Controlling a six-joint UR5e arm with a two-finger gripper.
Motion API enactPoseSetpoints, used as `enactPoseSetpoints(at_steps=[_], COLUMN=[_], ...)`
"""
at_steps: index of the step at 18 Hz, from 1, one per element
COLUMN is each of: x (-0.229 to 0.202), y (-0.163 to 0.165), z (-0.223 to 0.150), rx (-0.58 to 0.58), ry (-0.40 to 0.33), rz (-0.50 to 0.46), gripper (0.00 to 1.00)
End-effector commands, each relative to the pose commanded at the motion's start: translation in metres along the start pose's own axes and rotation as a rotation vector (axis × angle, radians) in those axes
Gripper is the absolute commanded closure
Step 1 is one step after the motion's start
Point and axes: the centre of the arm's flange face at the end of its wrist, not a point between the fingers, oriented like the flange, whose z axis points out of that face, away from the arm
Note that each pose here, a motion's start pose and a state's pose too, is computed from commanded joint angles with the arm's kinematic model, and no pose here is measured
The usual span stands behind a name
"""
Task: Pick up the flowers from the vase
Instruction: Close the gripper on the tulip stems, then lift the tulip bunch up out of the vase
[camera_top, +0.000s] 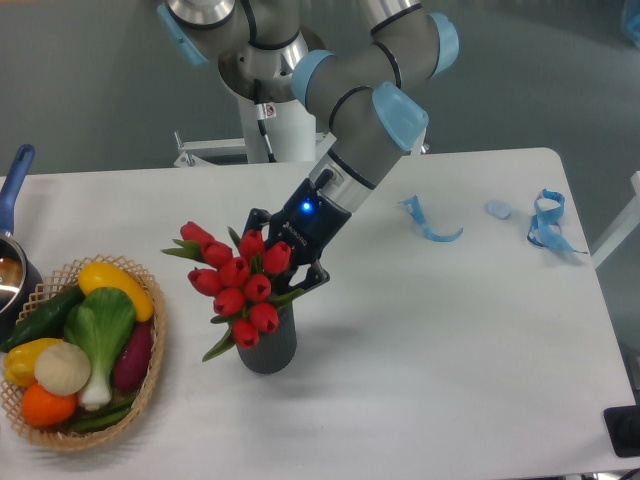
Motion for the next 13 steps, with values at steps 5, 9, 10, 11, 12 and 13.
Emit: enactPoseSetpoints(at_steps=[5,9,10,11,12,13], x=[0.001,0.005,0.007,0.01,0.012,0.014], y=[-0.007,-0.023,-0.028,-0.035,-0.042,-0.05], z=[-0.005,-0.014,-0.02,-0.025,-0.031,-0.038], rx=[0.005,0.038,0.051,0.058,0.068,0.086], ry=[-0.01,-0.016,-0.021,-0.03,-0.037,-0.044], rz=[-0.026,-0.049,-0.052,-0.048,-0.046,-0.048], gripper=[0.63,0.66,0.66,0.66,0.66,0.66])
